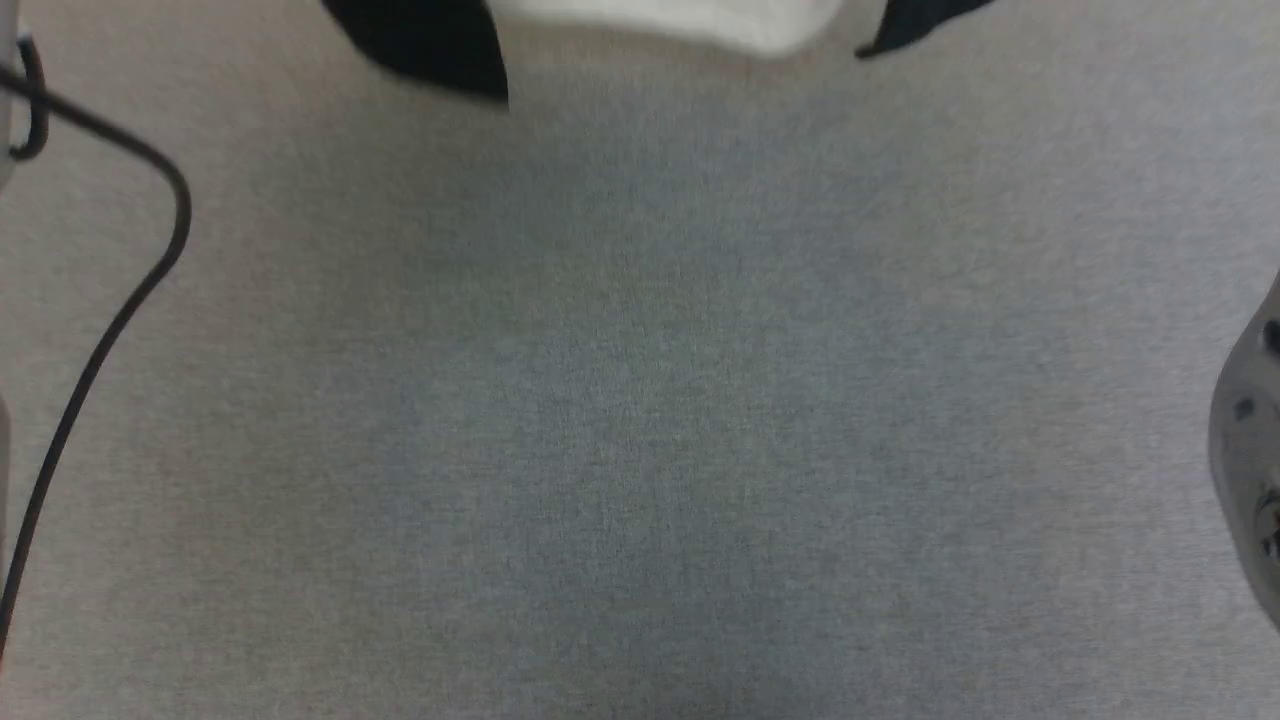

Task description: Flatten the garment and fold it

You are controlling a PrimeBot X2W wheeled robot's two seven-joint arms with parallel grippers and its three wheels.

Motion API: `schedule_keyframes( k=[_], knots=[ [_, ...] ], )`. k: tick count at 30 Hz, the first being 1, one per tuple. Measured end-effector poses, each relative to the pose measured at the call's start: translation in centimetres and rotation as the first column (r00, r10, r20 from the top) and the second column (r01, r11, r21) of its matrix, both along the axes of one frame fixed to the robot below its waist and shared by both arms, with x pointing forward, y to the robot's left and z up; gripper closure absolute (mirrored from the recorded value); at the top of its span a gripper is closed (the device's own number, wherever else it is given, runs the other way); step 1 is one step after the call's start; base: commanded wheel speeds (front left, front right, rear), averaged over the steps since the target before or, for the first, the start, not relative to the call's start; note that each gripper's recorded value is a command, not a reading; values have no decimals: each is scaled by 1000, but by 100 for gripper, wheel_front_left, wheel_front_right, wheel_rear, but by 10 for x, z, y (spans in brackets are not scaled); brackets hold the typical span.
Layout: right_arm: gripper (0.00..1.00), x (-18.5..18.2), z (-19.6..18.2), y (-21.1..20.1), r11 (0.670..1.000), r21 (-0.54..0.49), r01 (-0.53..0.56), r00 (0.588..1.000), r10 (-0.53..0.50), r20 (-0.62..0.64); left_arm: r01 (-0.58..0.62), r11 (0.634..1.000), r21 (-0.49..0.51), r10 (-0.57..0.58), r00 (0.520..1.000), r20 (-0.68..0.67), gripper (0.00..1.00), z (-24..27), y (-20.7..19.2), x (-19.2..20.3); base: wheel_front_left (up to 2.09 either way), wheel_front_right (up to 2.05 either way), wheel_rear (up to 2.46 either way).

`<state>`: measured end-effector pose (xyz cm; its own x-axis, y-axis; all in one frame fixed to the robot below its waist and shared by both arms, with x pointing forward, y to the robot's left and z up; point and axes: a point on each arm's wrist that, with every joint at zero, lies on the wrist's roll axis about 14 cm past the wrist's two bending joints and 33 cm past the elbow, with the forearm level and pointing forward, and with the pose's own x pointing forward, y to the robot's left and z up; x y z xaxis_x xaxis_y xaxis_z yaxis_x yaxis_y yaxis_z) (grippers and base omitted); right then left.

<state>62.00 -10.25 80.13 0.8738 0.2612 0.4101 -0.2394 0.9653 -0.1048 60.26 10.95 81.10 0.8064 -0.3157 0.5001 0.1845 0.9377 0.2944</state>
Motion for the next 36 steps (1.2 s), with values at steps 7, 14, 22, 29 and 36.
schedule_keyframes(
  k=[7,14,22,29,36],
  knots=[
    [100,81,-102,4,998,-44,32,994,-37,-106,-50,998,-22,49,997,-60,100,-95,8,73,0,0,0],
    [100,107,-174,24,998,-56,-25,983,14,-185,-14,1000,14,16,992,-123,100,-162,6,95,0,0,0],
    [100,87,-212,26,995,1,-102,969,100,-226,114,992,45,-106,982,-157,100,-198,-17,58,0,0,0],
    [100,27,-221,8,990,59,-131,956,142,-257,206,979,0,-200,954,-222,100,-220,-37,-11,0,0,0],
    [100,-44,-246,-15,991,102,-87,925,119,-361,237,969,-65,-245,906,-345,100,-249,-52,-83,0,0,0]
  ],
)
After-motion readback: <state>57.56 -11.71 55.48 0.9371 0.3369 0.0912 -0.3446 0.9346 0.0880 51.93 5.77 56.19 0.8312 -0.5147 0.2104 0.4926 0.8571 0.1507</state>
